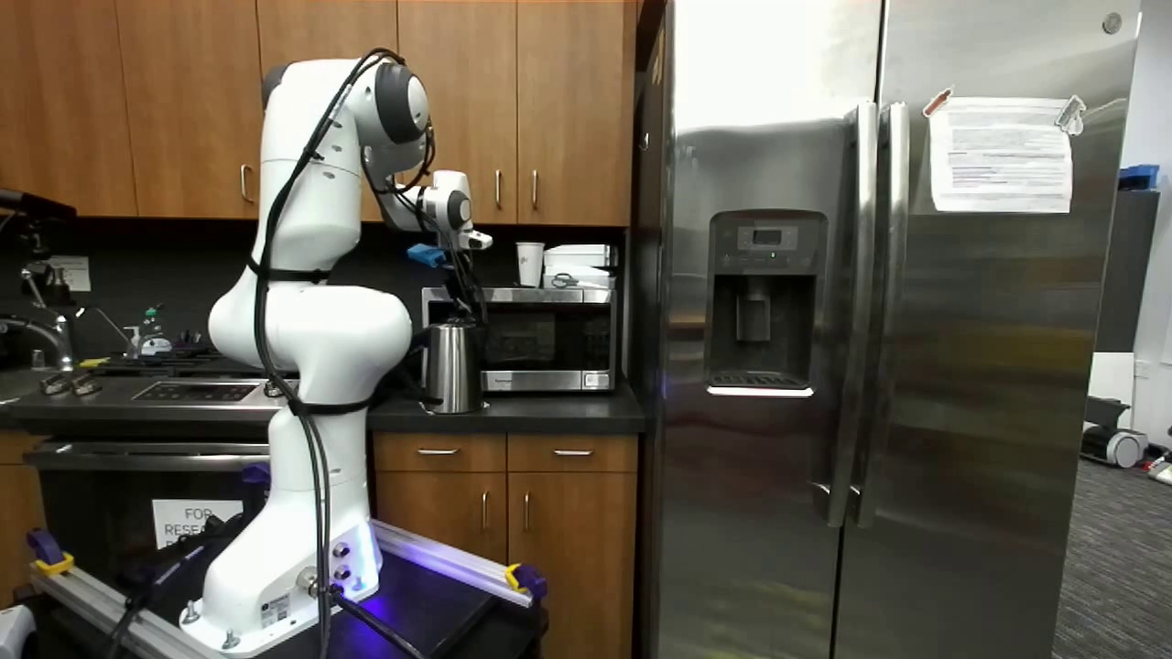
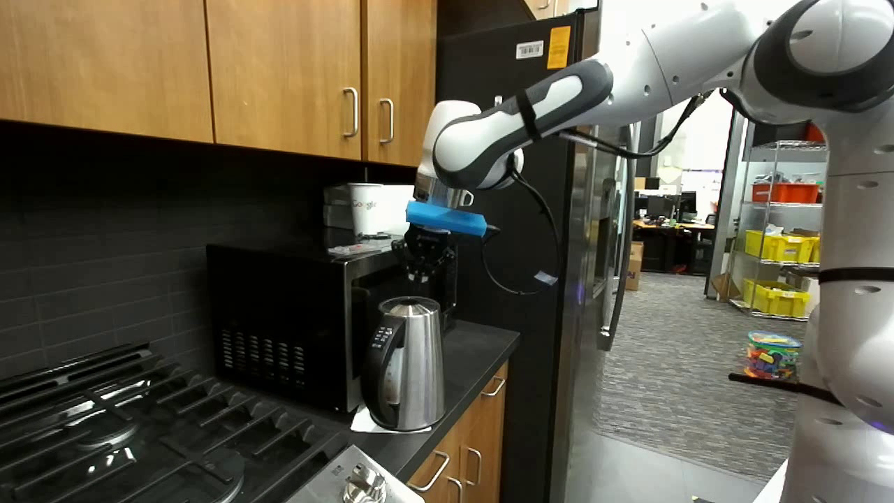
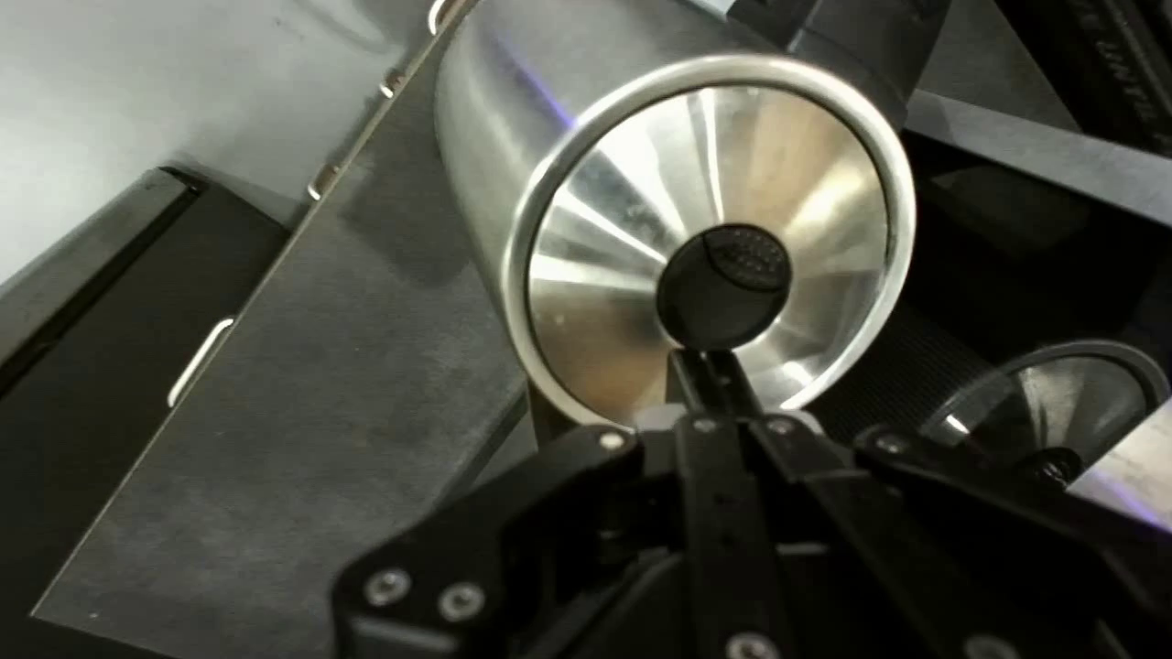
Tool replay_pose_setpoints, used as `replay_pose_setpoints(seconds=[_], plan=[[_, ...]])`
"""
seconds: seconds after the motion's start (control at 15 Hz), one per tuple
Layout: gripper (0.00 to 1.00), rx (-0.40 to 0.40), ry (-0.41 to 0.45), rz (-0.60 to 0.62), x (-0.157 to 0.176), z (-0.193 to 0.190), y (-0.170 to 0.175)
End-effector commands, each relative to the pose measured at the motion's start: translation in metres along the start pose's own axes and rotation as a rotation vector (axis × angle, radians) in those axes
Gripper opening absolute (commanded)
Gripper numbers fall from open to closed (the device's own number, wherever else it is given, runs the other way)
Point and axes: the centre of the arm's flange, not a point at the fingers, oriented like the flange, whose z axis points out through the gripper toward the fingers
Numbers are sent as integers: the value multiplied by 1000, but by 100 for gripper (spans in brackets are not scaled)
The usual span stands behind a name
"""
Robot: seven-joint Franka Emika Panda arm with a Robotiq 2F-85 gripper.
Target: Press a button on the kettle.
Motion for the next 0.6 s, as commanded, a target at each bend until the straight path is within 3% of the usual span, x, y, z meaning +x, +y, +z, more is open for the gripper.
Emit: replay_pose_setpoints(seconds=[0.0,0.53], plan=[[0,17,14,9,-8,-17,2],[0,9,-35,-2,-18,-35,-24]])
